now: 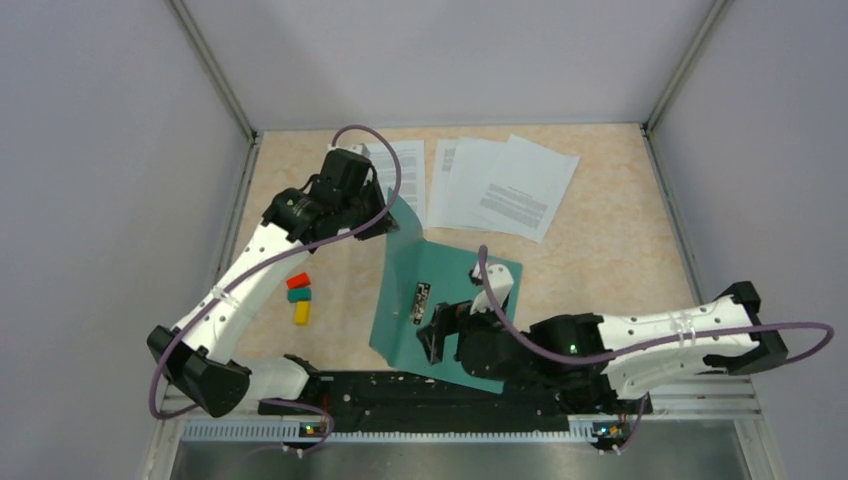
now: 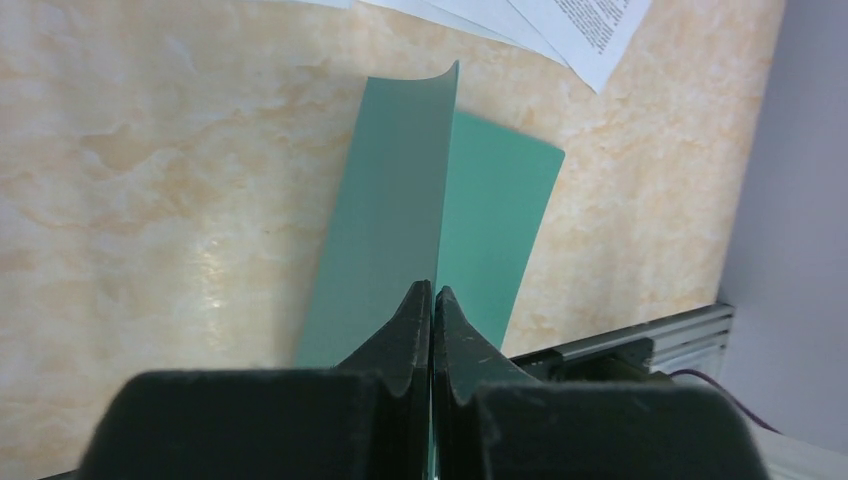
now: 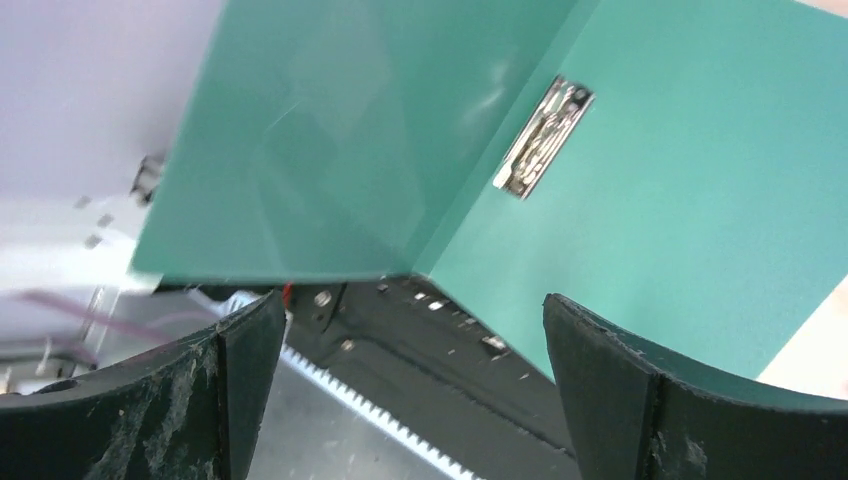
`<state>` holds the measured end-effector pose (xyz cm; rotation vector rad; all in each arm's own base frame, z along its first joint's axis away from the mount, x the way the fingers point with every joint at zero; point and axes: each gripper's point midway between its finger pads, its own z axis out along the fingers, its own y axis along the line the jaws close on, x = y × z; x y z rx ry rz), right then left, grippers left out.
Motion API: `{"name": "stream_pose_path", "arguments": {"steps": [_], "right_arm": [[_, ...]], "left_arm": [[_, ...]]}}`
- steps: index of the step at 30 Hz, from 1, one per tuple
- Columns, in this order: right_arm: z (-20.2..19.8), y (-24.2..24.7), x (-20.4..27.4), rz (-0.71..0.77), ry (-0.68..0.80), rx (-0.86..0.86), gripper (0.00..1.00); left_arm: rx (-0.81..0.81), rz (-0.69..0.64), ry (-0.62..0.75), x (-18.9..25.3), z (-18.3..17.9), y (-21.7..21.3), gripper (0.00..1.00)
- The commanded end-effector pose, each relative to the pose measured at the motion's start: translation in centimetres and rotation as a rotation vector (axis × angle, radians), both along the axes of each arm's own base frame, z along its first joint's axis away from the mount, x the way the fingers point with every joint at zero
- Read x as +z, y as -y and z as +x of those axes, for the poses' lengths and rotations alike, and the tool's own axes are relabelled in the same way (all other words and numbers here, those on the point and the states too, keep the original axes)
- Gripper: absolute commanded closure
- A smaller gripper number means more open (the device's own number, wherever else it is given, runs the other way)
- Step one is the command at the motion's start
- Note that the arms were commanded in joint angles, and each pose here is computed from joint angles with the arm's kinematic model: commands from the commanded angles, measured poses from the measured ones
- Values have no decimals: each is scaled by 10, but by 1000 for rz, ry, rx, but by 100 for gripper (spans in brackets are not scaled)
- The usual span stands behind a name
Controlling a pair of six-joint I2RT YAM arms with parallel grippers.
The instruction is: Put the files into the folder
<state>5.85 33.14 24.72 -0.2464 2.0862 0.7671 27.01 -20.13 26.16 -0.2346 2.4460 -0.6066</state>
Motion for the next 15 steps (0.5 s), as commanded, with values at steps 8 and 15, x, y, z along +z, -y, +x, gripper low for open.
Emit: {"name": "stream_pose_path", "arguments": {"steps": [8, 15], "right_arm": [[87, 58, -66, -164, -198, -260, 6], [113, 54, -102, -269, -203, -301, 14]], "left_arm": [[128, -314, 29, 12, 25, 24, 100], [20, -305, 2, -25, 18, 18, 100]]}}
